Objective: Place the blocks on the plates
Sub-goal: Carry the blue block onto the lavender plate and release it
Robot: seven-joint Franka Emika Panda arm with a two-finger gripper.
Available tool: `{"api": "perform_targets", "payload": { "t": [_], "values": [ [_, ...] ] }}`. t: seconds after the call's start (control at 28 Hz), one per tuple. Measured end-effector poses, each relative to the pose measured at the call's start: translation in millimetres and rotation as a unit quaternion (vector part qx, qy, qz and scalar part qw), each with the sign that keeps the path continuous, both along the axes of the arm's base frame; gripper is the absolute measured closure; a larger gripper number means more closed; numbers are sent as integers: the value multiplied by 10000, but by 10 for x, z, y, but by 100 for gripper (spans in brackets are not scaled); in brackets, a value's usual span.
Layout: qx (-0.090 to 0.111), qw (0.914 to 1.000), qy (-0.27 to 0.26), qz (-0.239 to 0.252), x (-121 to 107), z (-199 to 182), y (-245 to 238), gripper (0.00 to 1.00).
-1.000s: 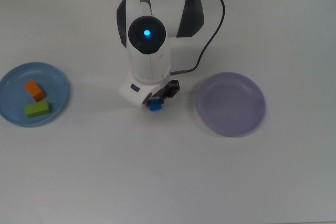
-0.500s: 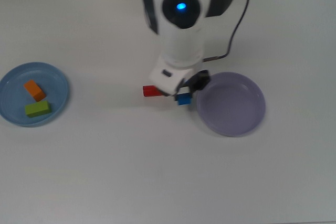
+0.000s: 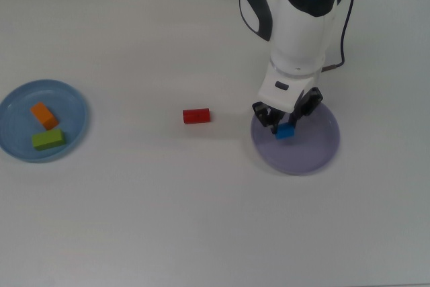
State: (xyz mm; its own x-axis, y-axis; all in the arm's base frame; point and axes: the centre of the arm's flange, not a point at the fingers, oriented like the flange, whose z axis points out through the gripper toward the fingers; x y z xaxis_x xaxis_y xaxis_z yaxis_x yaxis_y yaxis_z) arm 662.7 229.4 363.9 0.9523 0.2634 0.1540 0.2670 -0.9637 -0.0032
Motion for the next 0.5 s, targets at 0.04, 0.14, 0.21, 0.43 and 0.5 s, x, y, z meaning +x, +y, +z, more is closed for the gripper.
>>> {"api": "perform_targets", "payload": {
  "t": [0.04,0.14,0.21,0.43,0.5],
  "values": [
    [-16,10000,-20,4,5,-26,9,60],
    [-33,10000,-18,4,13,-86,13,58],
    [-35,10000,-8,0,16,-100,8,52],
    [-46,10000,1,-32,26,-107,-24,30],
    [-98,9999,91,-81,23,-124,-74,19]
  ]
}}
